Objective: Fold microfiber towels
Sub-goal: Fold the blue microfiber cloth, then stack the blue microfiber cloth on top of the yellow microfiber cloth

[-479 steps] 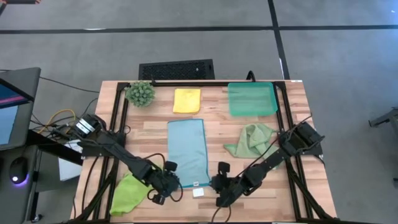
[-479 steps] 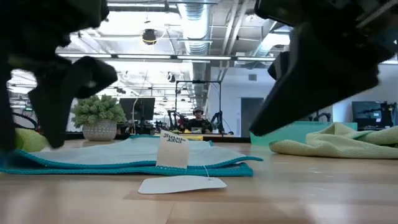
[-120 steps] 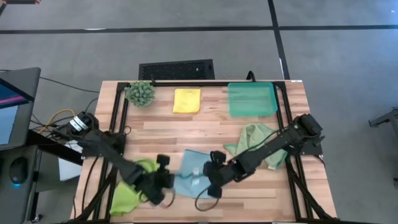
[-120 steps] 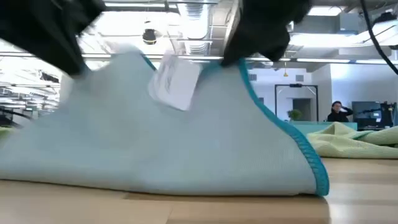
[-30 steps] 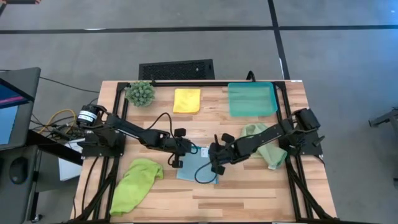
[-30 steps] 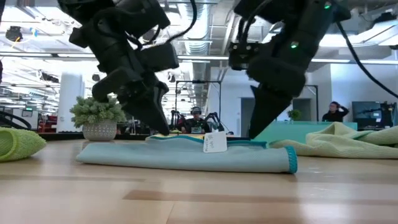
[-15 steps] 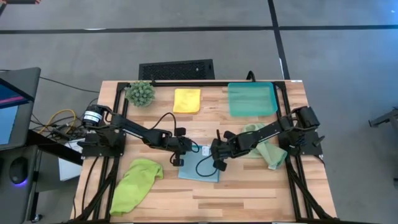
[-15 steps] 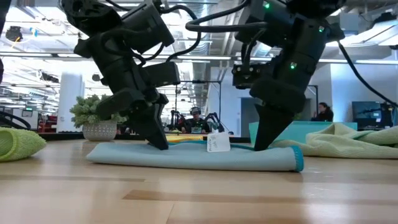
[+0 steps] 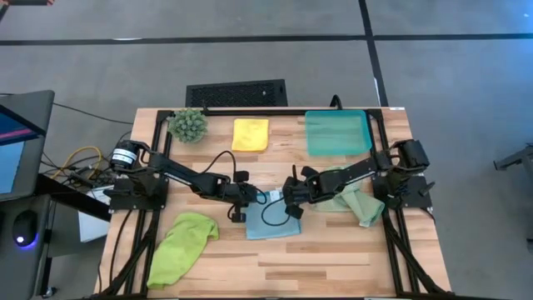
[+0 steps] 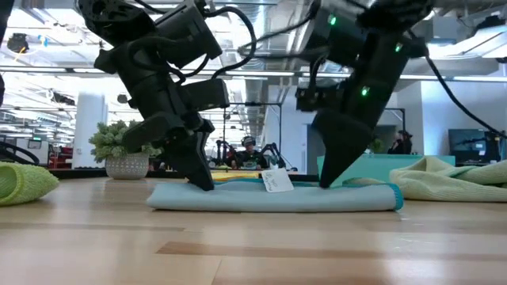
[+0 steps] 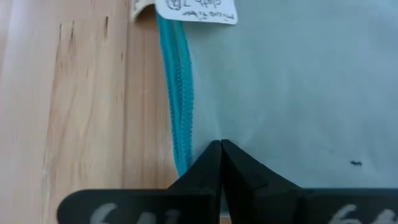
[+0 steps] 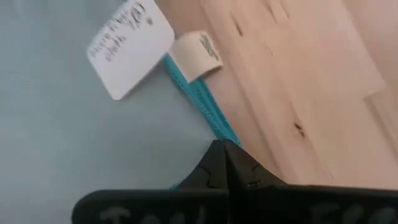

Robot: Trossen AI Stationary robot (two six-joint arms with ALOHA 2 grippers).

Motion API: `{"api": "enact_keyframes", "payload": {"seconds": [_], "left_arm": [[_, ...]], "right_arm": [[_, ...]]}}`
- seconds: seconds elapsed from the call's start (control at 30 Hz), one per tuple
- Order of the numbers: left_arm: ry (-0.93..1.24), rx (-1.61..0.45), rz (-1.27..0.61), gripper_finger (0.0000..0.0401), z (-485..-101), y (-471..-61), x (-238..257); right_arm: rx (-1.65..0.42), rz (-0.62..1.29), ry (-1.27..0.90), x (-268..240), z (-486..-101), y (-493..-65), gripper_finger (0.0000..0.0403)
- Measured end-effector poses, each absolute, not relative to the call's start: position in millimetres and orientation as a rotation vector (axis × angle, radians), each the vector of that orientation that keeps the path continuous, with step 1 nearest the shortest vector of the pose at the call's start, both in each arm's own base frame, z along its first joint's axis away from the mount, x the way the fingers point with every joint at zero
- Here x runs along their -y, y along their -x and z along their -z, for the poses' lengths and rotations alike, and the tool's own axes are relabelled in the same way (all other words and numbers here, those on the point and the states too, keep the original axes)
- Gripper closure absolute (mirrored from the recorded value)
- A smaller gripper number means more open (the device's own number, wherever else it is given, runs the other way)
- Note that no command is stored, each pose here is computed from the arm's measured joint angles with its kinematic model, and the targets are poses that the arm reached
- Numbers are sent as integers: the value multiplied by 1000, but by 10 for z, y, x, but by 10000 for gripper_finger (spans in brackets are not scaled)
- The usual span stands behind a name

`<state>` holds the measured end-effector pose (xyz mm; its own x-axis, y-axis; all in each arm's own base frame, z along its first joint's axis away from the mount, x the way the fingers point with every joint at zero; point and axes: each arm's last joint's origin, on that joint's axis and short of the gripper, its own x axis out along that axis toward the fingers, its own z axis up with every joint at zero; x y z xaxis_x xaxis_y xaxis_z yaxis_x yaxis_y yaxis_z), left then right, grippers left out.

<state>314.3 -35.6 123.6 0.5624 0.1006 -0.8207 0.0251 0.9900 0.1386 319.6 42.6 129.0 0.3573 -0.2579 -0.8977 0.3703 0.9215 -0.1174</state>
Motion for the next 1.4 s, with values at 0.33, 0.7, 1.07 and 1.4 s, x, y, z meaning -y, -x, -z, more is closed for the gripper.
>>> {"api": "enact_keyframes", "payload": {"seconds": [0.33,0.7,1.07,1.4], "left_arm": [[-165,-972,-60,401,-1249,-3138,348],[-297,-983,-140,401,-1283,-3118,314],[-342,-893,-231,401,-1825,-2980,272],[-54,-788,-21,401,-1642,-2863,365]], "right_arm": [[-1122,417,-122,-302,-1265,-3203,390],[-1136,388,-149,-271,-1264,-3207,366],[-1135,374,-84,-50,-1568,-3242,380],[-1021,329,-104,-210,-2030,-2946,398]]}}
